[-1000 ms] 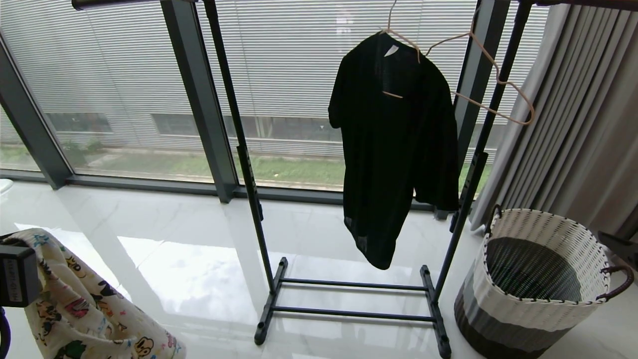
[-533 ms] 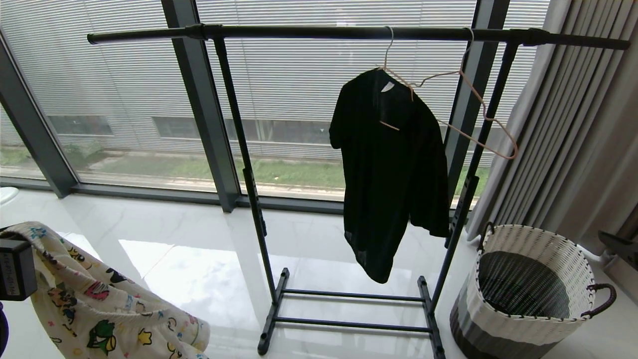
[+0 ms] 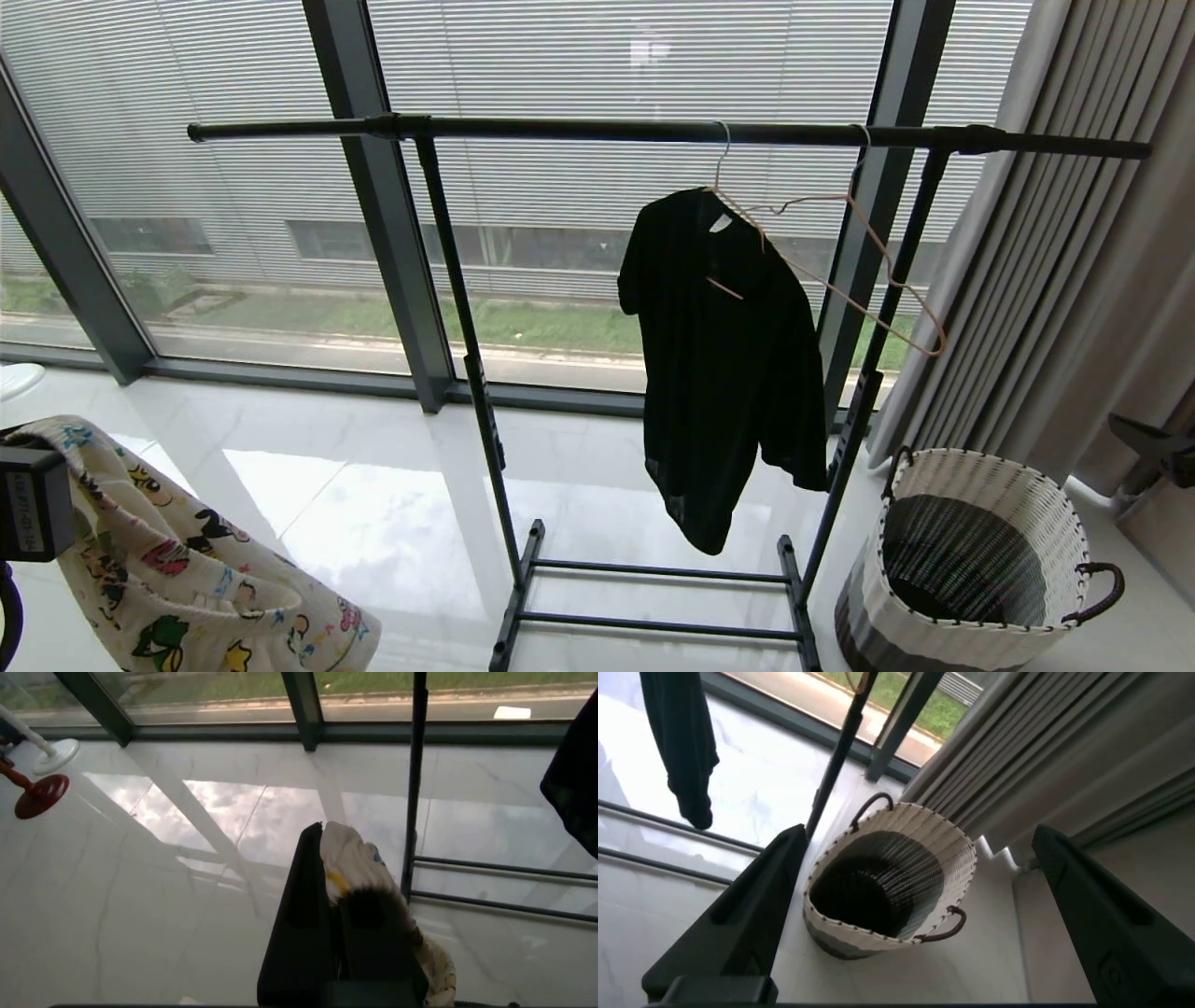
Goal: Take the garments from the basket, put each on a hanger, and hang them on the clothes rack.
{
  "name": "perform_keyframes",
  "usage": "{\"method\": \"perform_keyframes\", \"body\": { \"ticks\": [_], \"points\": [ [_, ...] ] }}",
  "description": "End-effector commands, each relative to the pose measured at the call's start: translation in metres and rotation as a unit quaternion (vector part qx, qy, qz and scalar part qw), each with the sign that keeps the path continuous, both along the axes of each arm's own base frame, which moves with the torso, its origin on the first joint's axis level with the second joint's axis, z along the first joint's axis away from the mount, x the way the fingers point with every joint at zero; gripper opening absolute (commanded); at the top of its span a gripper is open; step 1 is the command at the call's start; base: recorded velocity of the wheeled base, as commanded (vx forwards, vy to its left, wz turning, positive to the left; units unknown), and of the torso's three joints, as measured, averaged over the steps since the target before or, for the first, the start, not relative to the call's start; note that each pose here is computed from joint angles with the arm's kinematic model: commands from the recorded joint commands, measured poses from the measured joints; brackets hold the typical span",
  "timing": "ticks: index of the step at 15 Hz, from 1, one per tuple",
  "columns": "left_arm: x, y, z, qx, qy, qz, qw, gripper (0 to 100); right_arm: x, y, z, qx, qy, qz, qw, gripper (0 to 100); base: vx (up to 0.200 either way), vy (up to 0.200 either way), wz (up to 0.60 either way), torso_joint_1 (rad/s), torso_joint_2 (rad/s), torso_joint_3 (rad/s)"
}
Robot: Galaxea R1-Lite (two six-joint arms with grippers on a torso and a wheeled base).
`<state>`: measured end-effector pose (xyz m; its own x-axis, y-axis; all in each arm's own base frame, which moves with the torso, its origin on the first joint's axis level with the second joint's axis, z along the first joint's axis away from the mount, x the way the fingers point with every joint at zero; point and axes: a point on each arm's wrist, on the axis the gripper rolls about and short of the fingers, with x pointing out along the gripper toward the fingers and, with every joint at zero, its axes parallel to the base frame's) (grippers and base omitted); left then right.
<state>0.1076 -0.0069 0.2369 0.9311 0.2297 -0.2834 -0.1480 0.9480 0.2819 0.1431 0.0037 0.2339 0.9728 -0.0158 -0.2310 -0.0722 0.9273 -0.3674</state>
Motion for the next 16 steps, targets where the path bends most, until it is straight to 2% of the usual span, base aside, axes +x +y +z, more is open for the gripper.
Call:
{"method": "perform_keyframes", "body": {
  "ticks": [1,4,5,7,11,16],
  "points": [
    [0.002,0.000,-0.001,0.001,0.005,0.000,1.0000,0,0.005,0.000,-0.002,0.001,0.007,0.000,1.0000,100,0.000,0.000,0.00,0.232,-0.51,-0.281],
    [0.003,0.000,-0.001,0.007,0.008,-0.002,0.9999,0,0.012,0.001,-0.001,0.014,-0.004,0.007,0.9999,100,0.000,0.000,0.00,0.243,-0.52,-0.287],
    [0.003,0.000,-0.001,0.010,0.008,-0.003,0.9999,0,0.017,0.002,0.000,0.033,-0.012,0.031,0.9989,100,0.000,0.000,0.00,0.178,-0.39,-0.212],
    [0.005,-0.001,0.000,0.008,0.004,-0.002,1.0000,0,0.025,0.005,0.006,0.066,-0.024,0.079,0.9944,100,0.200,0.000,0.00,0.076,-0.18,-0.095],
    [0.007,-0.002,0.000,0.009,0.002,-0.005,0.9999,0,0.043,0.007,0.012,0.073,-0.021,0.112,0.9908,100,0.200,0.000,0.00,0.021,-0.04,-0.017],
    [0.007,-0.002,0.000,0.009,0.002,-0.005,0.9999,0,0.053,0.008,0.008,0.079,-0.006,0.131,0.9882,100,0.200,0.000,0.00,0.007,0.00,-0.001]
  ]
}}
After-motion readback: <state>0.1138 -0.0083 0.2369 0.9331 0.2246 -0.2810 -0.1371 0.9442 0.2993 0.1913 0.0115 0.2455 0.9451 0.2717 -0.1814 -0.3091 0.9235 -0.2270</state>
